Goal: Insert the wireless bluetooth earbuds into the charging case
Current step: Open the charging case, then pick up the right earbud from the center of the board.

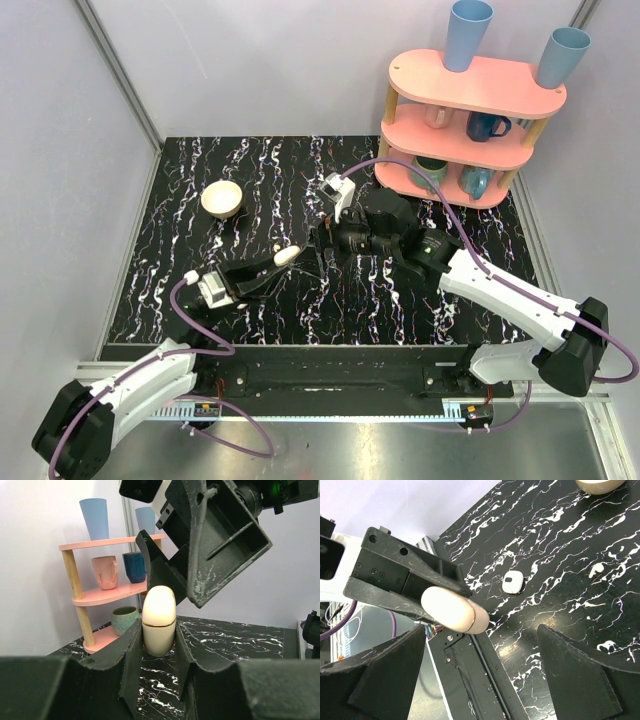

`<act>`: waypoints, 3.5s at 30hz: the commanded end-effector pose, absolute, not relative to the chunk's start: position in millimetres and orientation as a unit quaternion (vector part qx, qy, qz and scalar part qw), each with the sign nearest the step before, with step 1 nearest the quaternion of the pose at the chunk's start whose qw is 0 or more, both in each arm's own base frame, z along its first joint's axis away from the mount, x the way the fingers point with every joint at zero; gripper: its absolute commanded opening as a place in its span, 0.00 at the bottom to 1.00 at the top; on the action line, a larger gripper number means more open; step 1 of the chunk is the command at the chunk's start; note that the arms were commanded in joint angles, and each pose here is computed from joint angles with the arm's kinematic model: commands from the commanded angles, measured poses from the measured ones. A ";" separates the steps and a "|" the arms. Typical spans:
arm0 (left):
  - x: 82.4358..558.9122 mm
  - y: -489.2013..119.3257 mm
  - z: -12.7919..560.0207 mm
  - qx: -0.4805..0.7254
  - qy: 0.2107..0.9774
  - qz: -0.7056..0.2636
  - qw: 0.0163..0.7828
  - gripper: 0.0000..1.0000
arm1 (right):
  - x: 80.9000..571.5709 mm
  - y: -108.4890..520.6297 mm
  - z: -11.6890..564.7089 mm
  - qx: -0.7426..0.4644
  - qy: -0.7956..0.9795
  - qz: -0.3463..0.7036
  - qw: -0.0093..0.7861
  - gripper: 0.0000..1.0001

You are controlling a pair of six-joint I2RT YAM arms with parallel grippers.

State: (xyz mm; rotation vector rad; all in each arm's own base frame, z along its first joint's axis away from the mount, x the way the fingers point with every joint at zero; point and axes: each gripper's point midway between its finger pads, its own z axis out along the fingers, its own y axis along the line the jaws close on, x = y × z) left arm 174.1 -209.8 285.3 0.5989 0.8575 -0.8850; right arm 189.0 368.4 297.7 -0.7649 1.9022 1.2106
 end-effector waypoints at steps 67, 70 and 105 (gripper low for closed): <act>138.7 -203.2 302.2 0.298 0.321 -0.431 0.789 0.00 | 215.8 377.7 366.7 -0.285 0.674 0.479 0.485 1.00; 139.5 -202.2 302.7 0.296 0.321 -0.427 0.791 0.00 | 219.9 371.4 377.1 -0.264 0.669 0.480 0.503 1.00; 126.6 -189.2 316.8 0.296 0.305 -0.407 0.809 0.00 | 401.6 293.5 117.2 -0.365 0.845 0.193 0.338 0.69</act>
